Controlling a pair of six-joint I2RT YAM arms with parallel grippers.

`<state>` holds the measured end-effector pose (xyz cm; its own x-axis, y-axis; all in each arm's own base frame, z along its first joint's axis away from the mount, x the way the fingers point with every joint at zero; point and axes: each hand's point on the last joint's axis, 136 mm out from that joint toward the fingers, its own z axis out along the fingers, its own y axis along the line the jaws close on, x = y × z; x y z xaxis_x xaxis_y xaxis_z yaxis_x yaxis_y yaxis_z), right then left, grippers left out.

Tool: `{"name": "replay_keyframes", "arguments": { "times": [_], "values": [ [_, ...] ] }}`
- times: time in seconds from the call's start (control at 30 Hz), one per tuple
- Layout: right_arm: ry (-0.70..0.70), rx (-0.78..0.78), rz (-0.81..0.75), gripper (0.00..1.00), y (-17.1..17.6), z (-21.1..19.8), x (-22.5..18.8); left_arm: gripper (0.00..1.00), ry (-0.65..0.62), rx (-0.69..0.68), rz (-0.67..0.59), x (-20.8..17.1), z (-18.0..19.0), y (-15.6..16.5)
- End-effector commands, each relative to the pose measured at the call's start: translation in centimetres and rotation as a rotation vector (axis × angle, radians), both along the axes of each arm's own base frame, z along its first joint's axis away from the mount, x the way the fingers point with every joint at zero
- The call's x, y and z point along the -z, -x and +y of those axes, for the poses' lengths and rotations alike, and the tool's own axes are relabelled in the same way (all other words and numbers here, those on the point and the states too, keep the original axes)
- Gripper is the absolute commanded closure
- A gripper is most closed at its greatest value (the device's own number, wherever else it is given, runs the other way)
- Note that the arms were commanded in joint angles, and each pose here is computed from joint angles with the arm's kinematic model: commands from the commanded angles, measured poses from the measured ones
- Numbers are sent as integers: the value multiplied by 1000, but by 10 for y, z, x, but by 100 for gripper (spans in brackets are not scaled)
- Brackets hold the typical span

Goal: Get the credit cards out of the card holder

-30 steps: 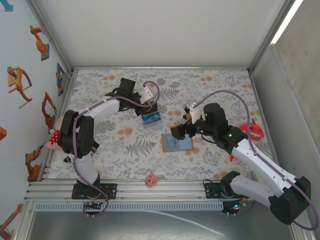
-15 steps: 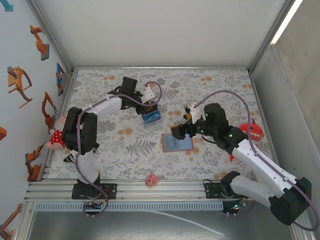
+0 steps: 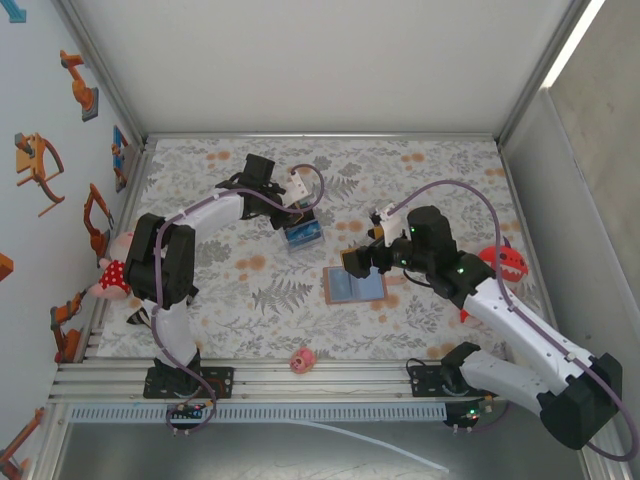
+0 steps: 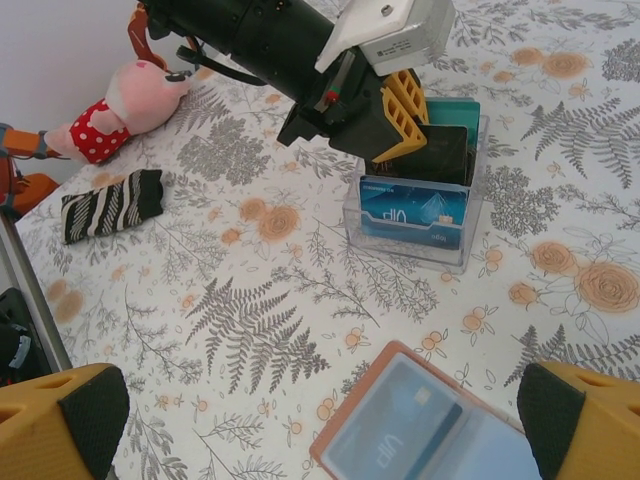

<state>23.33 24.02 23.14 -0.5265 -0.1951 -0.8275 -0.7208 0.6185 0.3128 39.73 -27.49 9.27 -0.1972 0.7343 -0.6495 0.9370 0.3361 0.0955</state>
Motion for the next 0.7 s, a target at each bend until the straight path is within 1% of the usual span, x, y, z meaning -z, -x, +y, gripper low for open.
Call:
{"name": "replay_keyframes", "arguments": {
  "times": [0.0,0.17,0.23,0.33,0.37,0.47,0.5,0.53,0.57,0.6,0.67],
  "values": [
    [-17,16,14,1,-4,3,-9,80,-12,6,-9,-5,2,-1],
    [-9,14,44,1,-8,7,-4,69,-11,1,-36,-14,2,-2],
    [-8,15,47,1,-8,7,-4,68,-10,1,-45,-18,2,0],
    [-2,19,59,1,-10,7,-1,57,3,-3,-61,-27,2,5],
    [-2,21,64,1,-10,8,-1,55,11,-8,-72,-33,3,6],
    [-1,32,89,1,-11,8,4,41,40,-29,-109,-49,5,12],
    [1,39,100,1,-12,8,7,33,50,-38,-122,-54,6,15],
    [3,48,110,1,-13,8,8,28,58,-47,-133,-59,8,18],
    [10,65,124,2,-15,7,12,20,68,-60,-153,-65,10,21],
    [17,85,139,4,-17,6,16,15,78,-73,-175,-71,12,24],
    [37,122,171,7,-19,3,24,13,102,-97,-214,-81,16,32]
  ]
}}
